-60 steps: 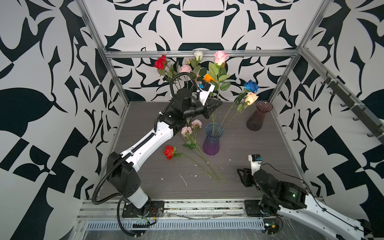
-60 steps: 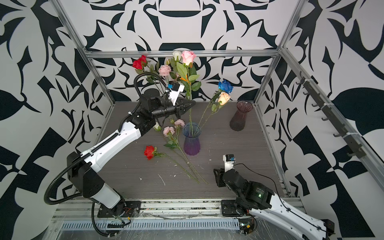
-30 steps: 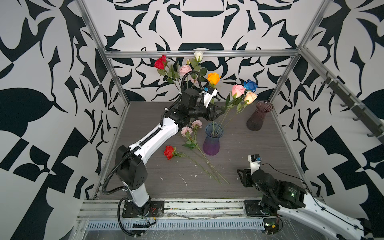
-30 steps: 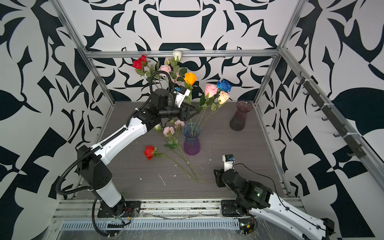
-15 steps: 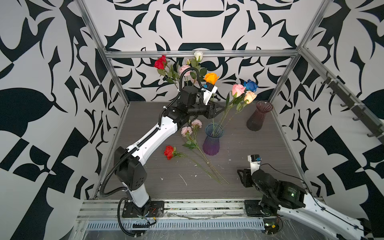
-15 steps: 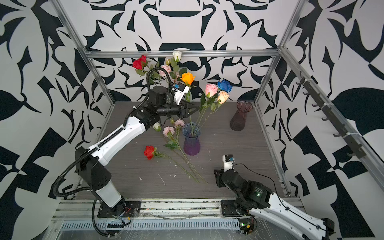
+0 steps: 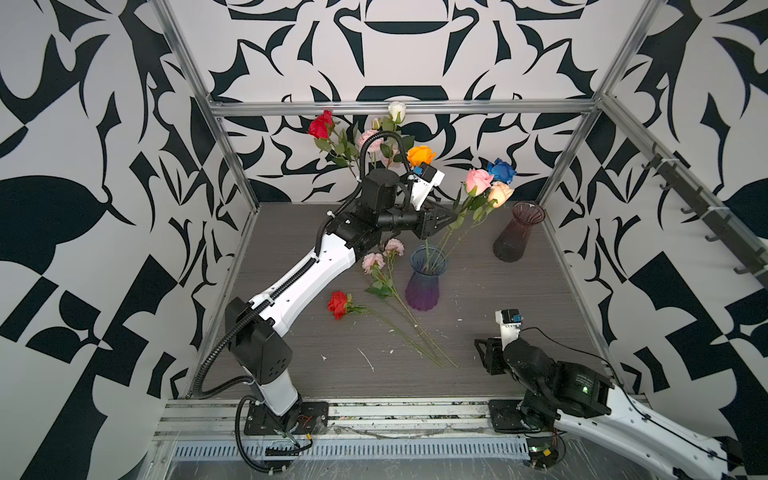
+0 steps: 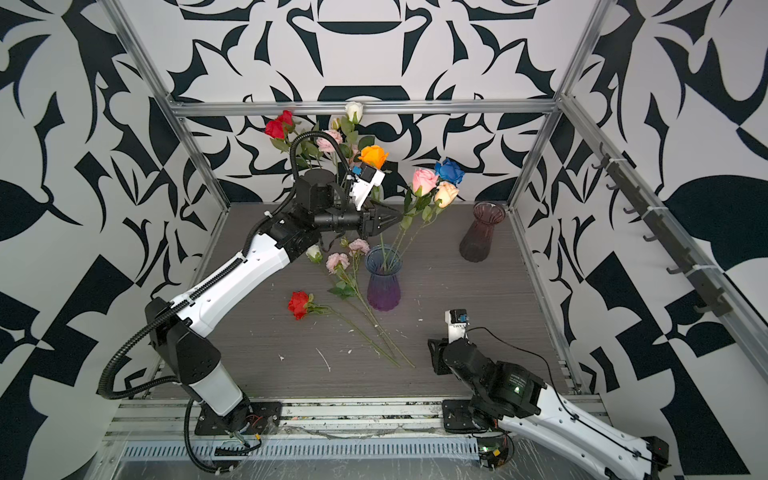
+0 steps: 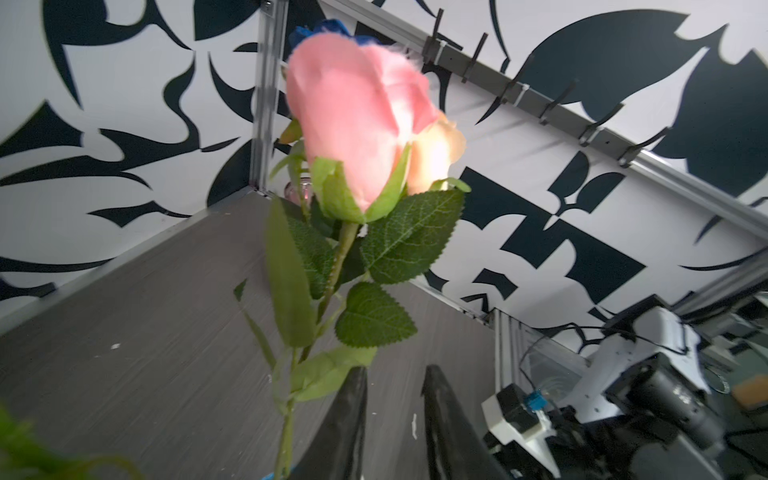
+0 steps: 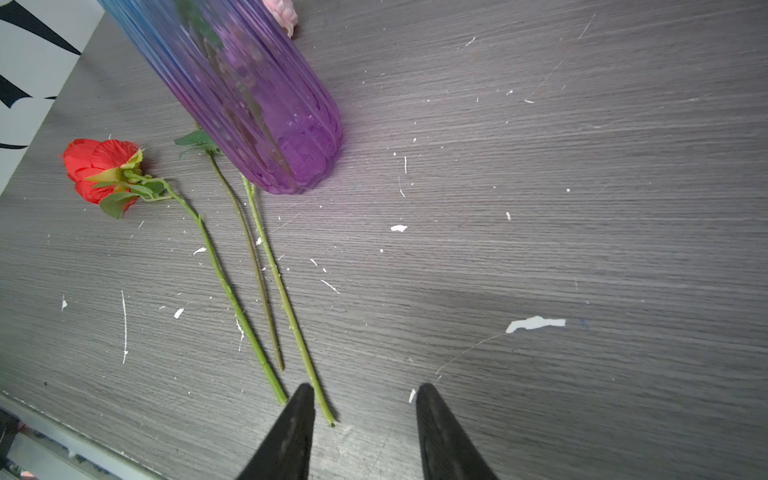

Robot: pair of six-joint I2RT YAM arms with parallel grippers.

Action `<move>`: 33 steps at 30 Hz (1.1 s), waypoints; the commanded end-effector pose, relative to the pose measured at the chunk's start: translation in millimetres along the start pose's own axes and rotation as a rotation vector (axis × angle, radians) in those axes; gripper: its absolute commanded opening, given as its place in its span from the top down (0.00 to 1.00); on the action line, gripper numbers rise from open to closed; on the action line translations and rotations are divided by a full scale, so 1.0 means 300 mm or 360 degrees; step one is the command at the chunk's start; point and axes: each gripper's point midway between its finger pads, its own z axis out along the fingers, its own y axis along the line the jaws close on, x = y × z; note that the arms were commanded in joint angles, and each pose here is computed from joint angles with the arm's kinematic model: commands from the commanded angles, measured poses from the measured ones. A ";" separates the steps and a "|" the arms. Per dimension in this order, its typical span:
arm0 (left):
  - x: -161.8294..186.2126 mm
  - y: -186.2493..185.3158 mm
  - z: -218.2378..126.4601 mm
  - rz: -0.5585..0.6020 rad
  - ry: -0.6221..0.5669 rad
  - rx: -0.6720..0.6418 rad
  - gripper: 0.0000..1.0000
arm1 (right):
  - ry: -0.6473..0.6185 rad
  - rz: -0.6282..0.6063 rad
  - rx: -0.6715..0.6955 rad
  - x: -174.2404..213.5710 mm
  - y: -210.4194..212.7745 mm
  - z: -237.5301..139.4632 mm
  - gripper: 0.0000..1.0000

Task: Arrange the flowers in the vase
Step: 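Carry the pink rose above the blue-and-purple vase with the left gripper, then lower the pink rose stem into the blue-and-purple vase with the left gripper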

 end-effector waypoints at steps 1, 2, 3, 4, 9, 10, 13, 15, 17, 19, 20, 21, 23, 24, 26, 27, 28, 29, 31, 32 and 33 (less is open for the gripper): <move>-0.011 -0.064 0.027 -0.0007 0.0006 0.0226 0.73 | -0.0044 0.0032 0.0007 -0.025 0.002 -0.008 0.56; -0.003 -0.058 0.035 -0.0022 0.0021 0.0225 0.73 | -0.0045 0.0032 0.0008 -0.025 0.002 -0.008 0.56; -0.001 -0.052 0.043 -0.0034 0.0031 0.0215 0.72 | -0.0044 0.0032 0.0007 -0.025 0.002 -0.008 0.56; 0.004 -0.042 0.050 -0.0050 0.0039 0.0203 0.70 | -0.0042 0.0032 0.0007 -0.024 0.002 -0.008 0.56; 0.022 -0.001 0.084 -0.0132 0.0062 0.0173 0.66 | -0.0041 0.0032 0.0005 -0.023 0.002 -0.009 0.56; 0.029 0.011 0.094 -0.0156 0.0070 0.0162 0.65 | -0.0044 0.0033 0.0006 -0.025 0.002 -0.009 0.56; 0.045 0.054 0.117 -0.0220 0.0094 0.0100 0.63 | -0.0043 0.0033 0.0005 -0.024 0.002 -0.009 0.56; 0.058 0.089 0.129 -0.0255 0.0106 0.0027 0.61 | -0.0041 0.0035 0.0003 -0.023 0.002 -0.009 0.56; 0.057 0.114 0.132 -0.0254 0.0094 -0.0035 0.58 | -0.0043 0.0036 0.0004 -0.023 0.001 -0.010 0.56; 0.060 0.142 0.129 -0.0256 0.0082 -0.0110 0.58 | -0.0044 0.0036 0.0003 -0.024 0.001 -0.011 0.56; 0.057 0.150 0.126 -0.0245 0.0073 -0.0143 0.56 | -0.0043 0.0035 0.0004 -0.023 0.000 -0.011 0.56; 0.056 0.162 0.122 -0.0228 0.0062 -0.0194 0.53 | -0.0044 0.0036 0.0003 -0.024 0.001 -0.011 0.56; 0.051 0.179 0.110 -0.0181 0.0044 -0.0289 0.52 | -0.0045 0.0036 0.0003 -0.024 0.000 -0.011 0.56; 0.048 0.185 0.103 -0.0150 0.0035 -0.0336 0.52 | -0.0044 0.0037 0.0001 -0.024 0.001 -0.012 0.56; 0.044 0.205 0.086 -0.0103 0.0024 -0.0447 0.51 | -0.0043 0.0037 0.0001 -0.023 0.001 -0.011 0.56; 0.043 0.217 0.075 -0.0086 0.0024 -0.0509 0.51 | -0.0043 0.0037 0.0000 -0.023 0.001 -0.011 0.56; 0.043 0.227 0.066 -0.0074 0.0026 -0.0558 0.50 | -0.0043 0.0037 0.0001 -0.023 0.001 -0.011 0.56; 0.041 0.236 0.055 -0.0061 0.0027 -0.0599 0.50 | -0.0043 0.0037 0.0000 -0.023 0.001 -0.011 0.56; 0.037 0.250 0.037 -0.0037 0.0025 -0.0668 0.50 | -0.0043 0.0037 0.0001 -0.023 0.001 -0.011 0.56; 0.034 0.255 0.031 -0.0025 0.0024 -0.0692 0.50 | -0.0042 0.0036 0.0001 -0.023 0.001 -0.011 0.56; 0.031 0.256 0.023 -0.0013 0.0024 -0.0714 0.49 | -0.0044 0.0038 0.0000 -0.023 0.001 -0.012 0.56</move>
